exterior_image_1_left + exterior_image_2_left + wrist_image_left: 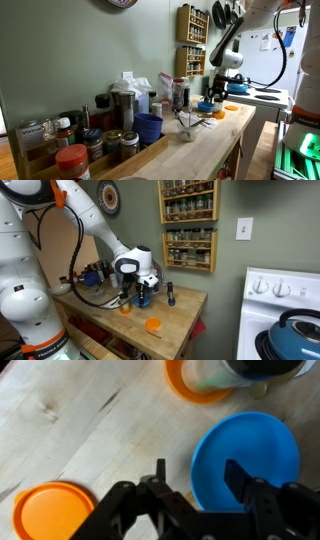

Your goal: Move the blue bowl backwards

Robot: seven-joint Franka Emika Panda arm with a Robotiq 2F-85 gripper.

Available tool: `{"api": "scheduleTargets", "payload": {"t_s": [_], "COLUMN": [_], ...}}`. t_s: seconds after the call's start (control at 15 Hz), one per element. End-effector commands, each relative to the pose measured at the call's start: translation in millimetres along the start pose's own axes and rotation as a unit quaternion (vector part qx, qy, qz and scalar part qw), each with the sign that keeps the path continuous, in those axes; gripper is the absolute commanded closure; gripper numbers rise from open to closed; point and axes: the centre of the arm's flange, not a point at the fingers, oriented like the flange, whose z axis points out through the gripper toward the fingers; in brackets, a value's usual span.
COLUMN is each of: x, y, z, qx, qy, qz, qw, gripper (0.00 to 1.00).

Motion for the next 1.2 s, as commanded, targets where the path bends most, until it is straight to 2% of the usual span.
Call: {"api": "scheduleTargets", "payload": {"t_s": [0.0,0.2,0.53,0.8,0.93,1.13], "x": [13,19,25,29,30,30], "y": [2,4,12,17,18,18], "z": [12,12,14,13,13,10], "qx": [0.021,0.030,0.033,0.032,0.032,0.030], "qy": [-0.002,-0.004,-0.009,-0.011,-0.011,-0.009], "qz": [-0.023,-0.038,-0.064,-0.078,-0.084,-0.094], "qw": [0.9995,0.9988,0.9974,0.9964,0.9959,0.9951], "gripper": [0.39,0.45,0.88,0.92,0.98,0.99]}}
